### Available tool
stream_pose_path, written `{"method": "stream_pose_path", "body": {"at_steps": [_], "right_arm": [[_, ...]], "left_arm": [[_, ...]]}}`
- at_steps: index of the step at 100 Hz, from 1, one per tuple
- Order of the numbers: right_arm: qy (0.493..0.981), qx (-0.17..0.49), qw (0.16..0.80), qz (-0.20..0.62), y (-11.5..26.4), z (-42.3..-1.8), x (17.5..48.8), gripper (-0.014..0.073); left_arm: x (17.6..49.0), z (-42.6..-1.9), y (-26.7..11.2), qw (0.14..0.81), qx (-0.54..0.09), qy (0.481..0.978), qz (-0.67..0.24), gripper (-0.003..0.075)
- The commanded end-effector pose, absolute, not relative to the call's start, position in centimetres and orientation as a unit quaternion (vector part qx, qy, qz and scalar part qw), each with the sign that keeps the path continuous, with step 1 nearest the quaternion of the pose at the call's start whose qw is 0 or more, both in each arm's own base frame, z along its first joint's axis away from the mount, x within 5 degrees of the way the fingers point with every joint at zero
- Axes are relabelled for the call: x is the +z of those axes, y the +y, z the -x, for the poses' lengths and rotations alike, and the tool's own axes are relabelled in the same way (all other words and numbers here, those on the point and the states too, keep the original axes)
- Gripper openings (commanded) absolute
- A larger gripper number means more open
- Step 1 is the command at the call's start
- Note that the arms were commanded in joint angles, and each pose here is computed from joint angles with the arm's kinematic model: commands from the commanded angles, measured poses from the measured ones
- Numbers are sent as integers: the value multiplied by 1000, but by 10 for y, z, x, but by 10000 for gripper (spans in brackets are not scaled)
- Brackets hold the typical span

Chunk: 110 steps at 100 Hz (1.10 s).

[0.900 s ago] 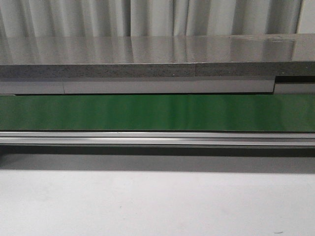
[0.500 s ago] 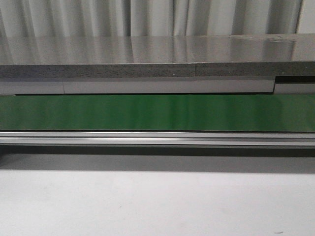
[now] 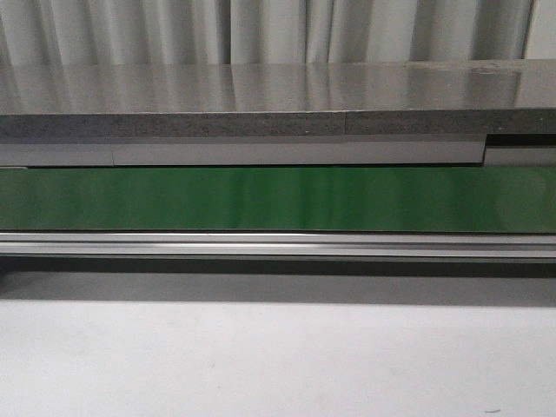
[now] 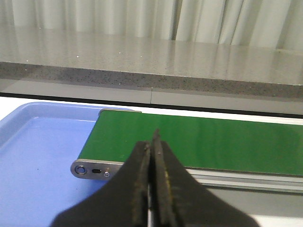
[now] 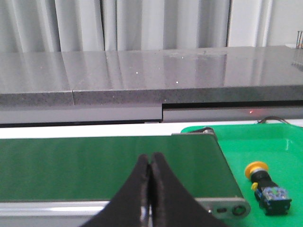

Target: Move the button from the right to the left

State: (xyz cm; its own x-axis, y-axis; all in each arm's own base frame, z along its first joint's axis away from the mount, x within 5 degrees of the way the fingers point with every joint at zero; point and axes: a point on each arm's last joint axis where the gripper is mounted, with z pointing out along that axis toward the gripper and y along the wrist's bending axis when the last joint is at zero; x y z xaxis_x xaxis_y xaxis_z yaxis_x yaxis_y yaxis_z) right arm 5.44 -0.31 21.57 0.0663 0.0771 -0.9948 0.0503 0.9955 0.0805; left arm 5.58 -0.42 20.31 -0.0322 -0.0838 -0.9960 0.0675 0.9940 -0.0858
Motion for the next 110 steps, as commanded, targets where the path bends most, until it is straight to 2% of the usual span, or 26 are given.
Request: {"method": "stream_pose_path", "body": {"at_steps": [1,31,53,85,110], "right_arm": [[627,5,778,-40,-3,-44,254,-67],[650,3,759,-45,-3,-32,325,-67],[679,2,733,-48,-4,-45,370,-67],[769,-2,636,-56,-7,-94,402,-67],[834,-8,548,-62,-11,-138,397,-67]], "left_arm": [[197,-56,-4,719,-59,693,7,-20],[197,-56,-4,719,-59,693,7,-20],[197,-56,-4,719,-59,693,7,-20],[197,-56,-4,719,-59,693,7,-20],[197,-56,-4,719,-59,693,7,-20]]}}
